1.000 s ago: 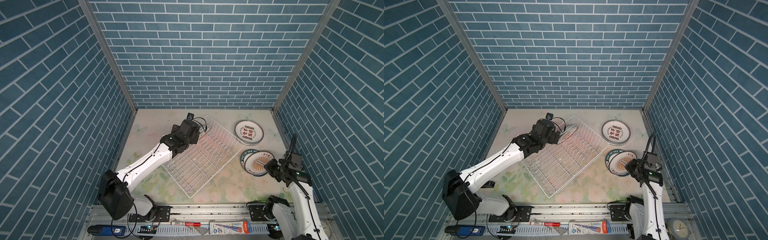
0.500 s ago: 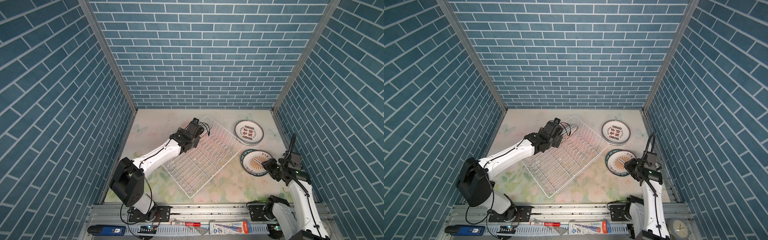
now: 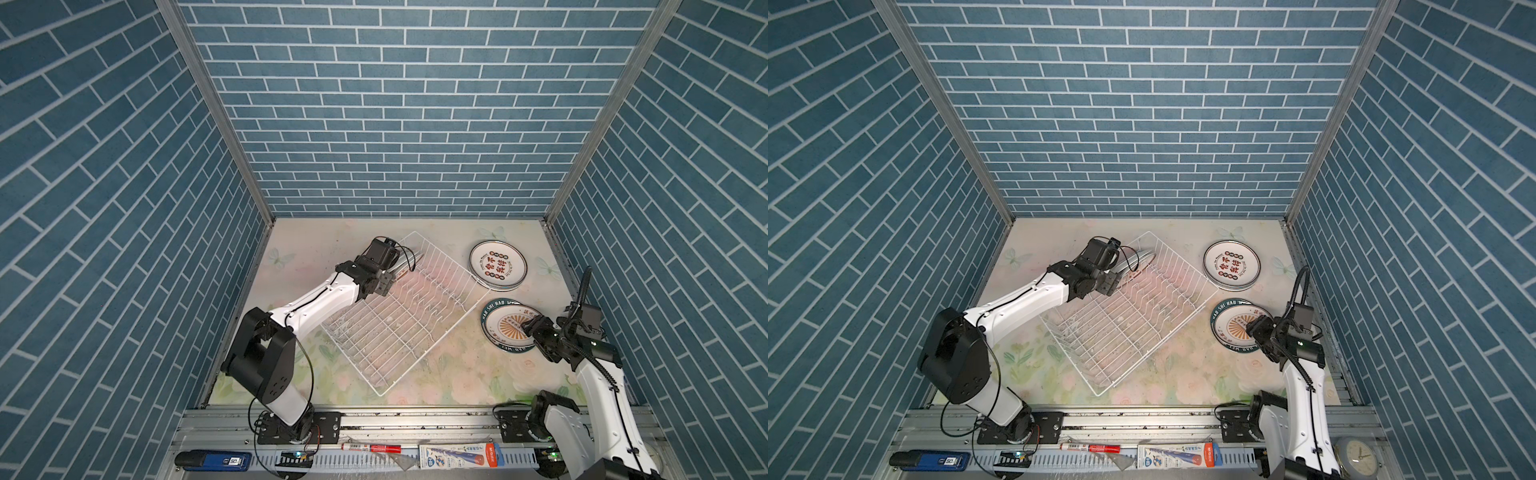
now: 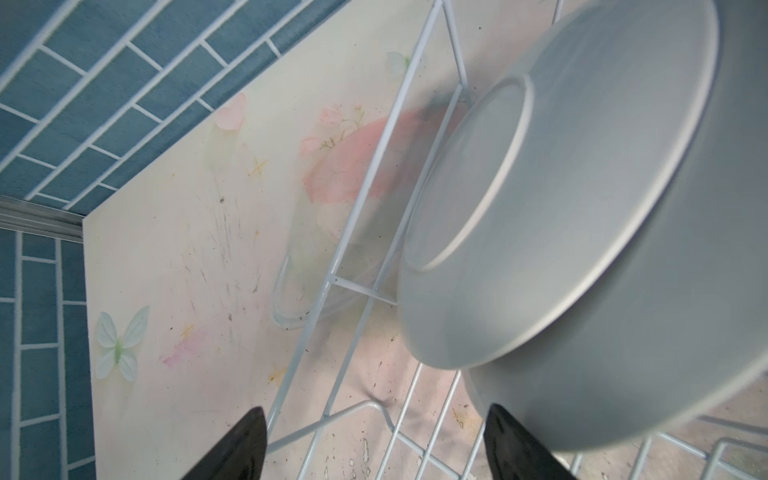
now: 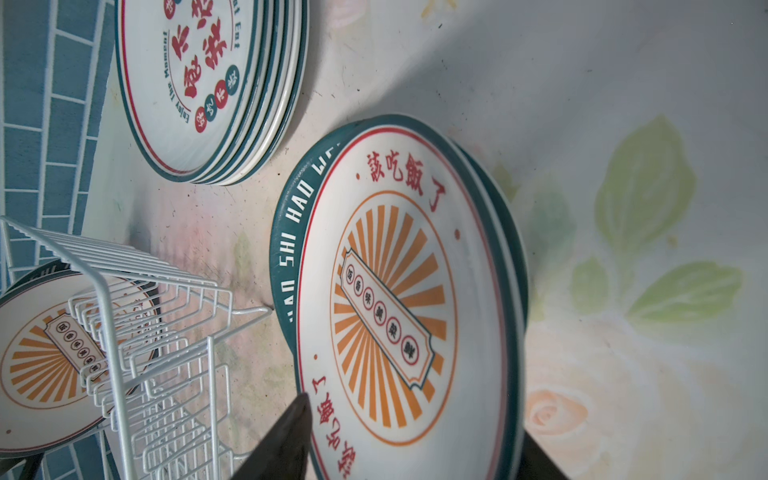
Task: Unload the plates from the dish rack
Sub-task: 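Lower the plate onto the green-rimmed plate with the right gripper while the left withdraws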
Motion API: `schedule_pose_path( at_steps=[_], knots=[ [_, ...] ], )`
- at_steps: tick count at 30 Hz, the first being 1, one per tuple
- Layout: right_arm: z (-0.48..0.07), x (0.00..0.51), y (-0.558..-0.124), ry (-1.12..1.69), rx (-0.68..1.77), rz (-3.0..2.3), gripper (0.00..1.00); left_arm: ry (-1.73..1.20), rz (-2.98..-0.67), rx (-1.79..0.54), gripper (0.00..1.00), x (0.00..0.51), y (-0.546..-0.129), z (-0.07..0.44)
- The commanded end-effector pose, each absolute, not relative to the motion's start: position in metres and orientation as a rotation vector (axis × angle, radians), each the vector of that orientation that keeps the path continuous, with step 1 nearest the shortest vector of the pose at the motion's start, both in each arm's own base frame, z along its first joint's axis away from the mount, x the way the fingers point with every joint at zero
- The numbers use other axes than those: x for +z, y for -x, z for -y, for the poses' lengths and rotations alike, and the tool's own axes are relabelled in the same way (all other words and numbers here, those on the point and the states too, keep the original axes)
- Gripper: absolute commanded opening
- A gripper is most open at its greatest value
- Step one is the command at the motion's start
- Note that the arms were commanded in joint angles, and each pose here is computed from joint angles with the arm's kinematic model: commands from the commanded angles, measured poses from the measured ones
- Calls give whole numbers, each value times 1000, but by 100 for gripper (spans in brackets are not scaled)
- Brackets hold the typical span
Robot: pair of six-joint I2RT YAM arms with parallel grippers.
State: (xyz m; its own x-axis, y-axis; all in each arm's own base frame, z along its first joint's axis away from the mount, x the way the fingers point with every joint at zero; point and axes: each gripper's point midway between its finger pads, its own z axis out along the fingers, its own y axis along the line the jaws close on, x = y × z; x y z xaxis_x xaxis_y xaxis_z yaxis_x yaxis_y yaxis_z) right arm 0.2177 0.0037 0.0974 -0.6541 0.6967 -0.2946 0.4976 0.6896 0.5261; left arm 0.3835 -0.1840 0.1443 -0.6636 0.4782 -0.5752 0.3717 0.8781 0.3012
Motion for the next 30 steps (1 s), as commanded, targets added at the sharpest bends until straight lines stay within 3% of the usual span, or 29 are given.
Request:
schedule_pose_path(
  at_steps=[1,9,11,14,16,30],
  knots=[
    [-3,95,-217,-903,545,-2433,67,-640,-2375,169,83,143,-386,186],
    [0,93,-216,-917,522,-2439,77,-649,-2369,185,79,141,-393,186],
    [0,94,-216,-918,521,-2440,88,-656,-2371,181,77,139,-395,188],
    [0,94,-216,-919,518,-2438,90,-661,-2369,191,77,136,-398,188],
    [0,94,-215,-919,518,-2437,99,-668,-2359,193,75,135,-400,189],
    [-2,103,-215,-894,536,-2401,99,-701,-2331,192,53,120,-415,200]
  ],
)
